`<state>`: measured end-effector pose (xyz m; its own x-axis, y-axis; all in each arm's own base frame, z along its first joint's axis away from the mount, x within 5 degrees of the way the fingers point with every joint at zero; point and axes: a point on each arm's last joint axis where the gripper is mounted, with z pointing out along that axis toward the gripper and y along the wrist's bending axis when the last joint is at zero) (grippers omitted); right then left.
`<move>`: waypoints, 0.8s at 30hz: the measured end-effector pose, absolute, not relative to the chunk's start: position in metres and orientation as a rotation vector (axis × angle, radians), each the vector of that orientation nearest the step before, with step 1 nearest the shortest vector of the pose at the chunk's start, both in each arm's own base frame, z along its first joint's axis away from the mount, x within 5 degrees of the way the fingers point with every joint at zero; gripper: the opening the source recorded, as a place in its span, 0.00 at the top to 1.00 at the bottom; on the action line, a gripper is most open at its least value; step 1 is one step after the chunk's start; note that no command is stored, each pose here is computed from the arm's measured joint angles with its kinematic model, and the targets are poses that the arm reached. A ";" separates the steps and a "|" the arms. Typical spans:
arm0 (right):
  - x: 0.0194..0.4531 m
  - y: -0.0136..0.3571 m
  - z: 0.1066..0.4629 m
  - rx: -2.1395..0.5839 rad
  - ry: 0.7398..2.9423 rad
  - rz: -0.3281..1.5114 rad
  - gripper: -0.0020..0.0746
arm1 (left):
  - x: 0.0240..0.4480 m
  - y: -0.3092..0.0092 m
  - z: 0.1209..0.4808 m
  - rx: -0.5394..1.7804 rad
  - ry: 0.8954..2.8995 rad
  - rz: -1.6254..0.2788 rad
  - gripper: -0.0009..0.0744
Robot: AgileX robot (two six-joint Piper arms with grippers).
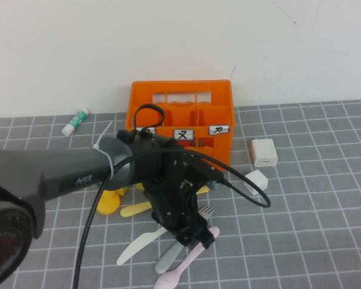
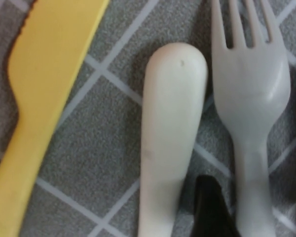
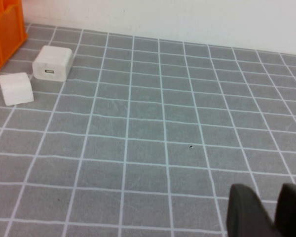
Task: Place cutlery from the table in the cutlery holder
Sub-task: Pick up the fork
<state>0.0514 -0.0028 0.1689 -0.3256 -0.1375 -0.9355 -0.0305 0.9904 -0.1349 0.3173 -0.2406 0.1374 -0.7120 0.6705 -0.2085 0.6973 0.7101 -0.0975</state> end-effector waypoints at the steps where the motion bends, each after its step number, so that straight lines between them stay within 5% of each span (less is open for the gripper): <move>1: 0.051 -0.003 0.169 -0.121 1.901 -0.108 0.78 | 0.317 -0.242 0.137 1.088 2.769 -0.261 0.52; 4: 0.051 -0.003 0.169 -0.121 1.901 -0.108 0.78 | 0.317 -0.245 0.136 1.064 2.771 -0.265 0.58; 9: 0.051 -0.003 0.169 -0.121 1.901 -0.108 0.78 | 0.318 -0.245 0.135 1.024 2.782 -0.268 0.85; 19: 0.051 -0.003 0.169 -0.121 1.901 -0.108 0.78 | 0.310 -0.247 0.141 1.015 2.775 -0.296 0.87; 24: 0.051 -0.003 0.169 -0.121 1.901 -0.108 0.78 | 0.298 -0.240 0.174 0.964 2.650 -0.332 0.87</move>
<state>0.0514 -0.0028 0.1689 -0.3256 -0.1375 -0.9355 -0.0305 0.9904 -0.1349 0.2979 -0.2400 0.1738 -0.7295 0.5845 -0.3553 0.6541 0.7481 -0.1122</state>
